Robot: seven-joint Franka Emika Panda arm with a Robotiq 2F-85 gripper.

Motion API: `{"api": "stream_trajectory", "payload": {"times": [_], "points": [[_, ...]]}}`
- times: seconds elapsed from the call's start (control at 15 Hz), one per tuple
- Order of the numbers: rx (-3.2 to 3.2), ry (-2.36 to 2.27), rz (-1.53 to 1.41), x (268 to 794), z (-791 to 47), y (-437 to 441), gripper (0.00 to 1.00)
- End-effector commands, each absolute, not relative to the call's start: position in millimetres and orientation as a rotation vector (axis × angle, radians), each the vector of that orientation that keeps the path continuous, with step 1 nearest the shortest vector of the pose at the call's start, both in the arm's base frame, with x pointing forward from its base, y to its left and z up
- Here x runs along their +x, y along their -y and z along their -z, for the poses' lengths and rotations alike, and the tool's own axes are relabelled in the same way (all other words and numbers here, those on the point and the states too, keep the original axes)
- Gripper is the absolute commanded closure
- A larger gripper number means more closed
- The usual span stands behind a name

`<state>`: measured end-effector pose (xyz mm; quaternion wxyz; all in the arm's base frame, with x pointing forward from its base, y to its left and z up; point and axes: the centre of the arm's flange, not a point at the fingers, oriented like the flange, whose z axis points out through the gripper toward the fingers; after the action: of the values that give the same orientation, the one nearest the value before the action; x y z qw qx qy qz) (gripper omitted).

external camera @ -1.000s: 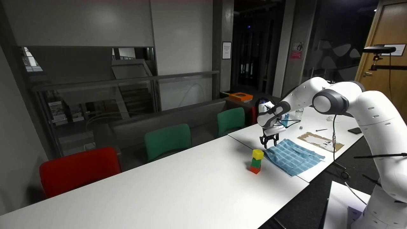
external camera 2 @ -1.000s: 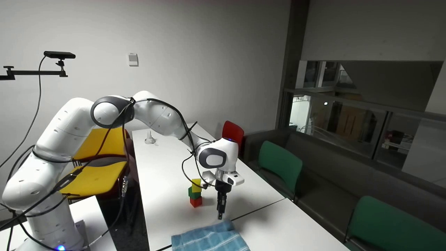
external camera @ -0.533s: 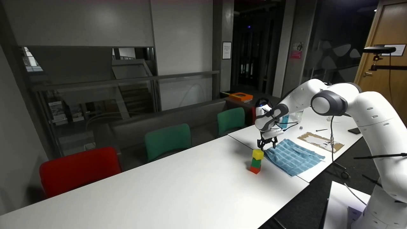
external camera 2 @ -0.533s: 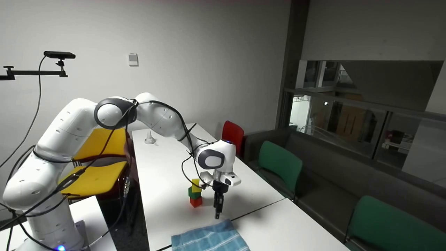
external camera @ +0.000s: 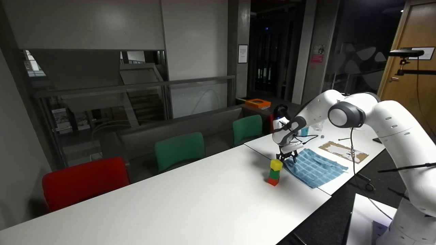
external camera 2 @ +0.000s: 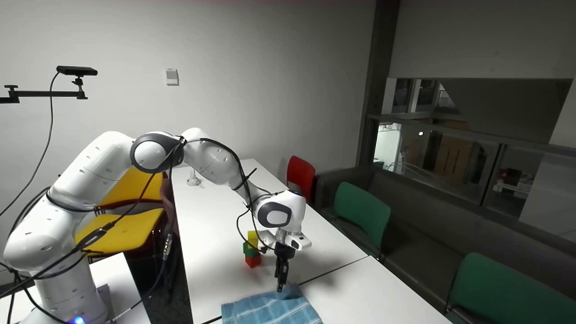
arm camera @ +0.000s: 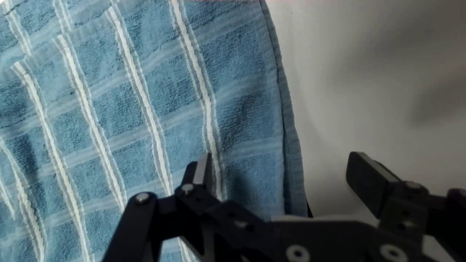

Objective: Unfold the cloth

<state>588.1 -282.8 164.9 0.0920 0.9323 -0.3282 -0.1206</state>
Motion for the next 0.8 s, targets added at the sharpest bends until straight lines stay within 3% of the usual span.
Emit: {"api": "stream_trajectory", "payload": {"times": [0.0,0.47,0.73], "points": [[2.711,0.982,0.38,593.0,-161.8,291.1,0.0],[2.614,1.024,0.385,590.1,-153.9,300.5,0.0],[2.591,1.03,0.394,589.2,-151.6,301.1,0.08]]}}
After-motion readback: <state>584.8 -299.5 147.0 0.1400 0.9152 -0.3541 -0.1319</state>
